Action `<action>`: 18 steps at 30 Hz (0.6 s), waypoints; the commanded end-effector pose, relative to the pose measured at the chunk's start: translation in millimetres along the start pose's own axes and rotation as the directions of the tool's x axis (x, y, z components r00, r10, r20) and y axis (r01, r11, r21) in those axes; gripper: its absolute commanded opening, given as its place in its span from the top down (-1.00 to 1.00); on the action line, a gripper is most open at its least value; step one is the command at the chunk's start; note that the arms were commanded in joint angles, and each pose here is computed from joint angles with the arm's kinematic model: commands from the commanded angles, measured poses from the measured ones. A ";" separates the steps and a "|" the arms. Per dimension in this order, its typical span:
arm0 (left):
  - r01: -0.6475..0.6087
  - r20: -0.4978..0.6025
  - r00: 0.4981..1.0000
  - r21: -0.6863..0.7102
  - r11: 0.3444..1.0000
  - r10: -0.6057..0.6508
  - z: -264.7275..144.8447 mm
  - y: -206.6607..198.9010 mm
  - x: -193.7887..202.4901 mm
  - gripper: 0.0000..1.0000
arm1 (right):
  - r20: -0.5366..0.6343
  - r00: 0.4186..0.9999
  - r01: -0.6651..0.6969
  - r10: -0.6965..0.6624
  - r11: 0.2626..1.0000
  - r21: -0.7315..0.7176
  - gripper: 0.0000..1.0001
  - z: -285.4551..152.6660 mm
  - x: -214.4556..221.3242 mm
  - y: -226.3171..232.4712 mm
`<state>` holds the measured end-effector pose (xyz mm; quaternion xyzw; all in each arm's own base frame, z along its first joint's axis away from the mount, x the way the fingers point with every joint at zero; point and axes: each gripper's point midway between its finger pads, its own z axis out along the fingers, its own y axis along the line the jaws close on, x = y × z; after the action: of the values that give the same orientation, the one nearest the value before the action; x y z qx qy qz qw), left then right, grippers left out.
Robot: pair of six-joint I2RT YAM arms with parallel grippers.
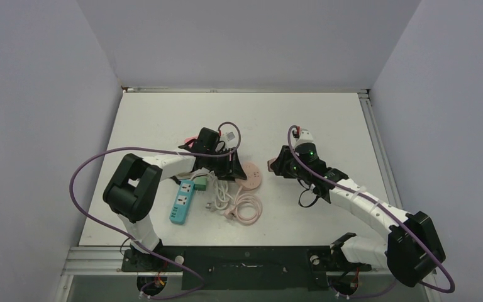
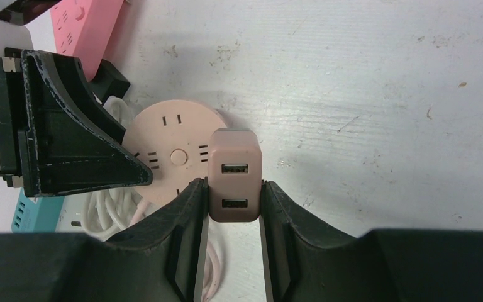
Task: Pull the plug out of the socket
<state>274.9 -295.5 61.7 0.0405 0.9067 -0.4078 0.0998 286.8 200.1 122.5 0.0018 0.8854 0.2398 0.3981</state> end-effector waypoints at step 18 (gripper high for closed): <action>-0.261 0.257 0.913 -0.231 0.937 0.318 -76.1 -24.6 -59.6 -0.56 | 0.044 0.996 0.088 -0.083 0.988 -0.127 0.89 0.8 -4.5 39.2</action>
<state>297.1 -268.7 90.8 0.0808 0.9208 -0.3259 0.1985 277.1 208.2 122.0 -0.0229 0.8827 0.2482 0.3983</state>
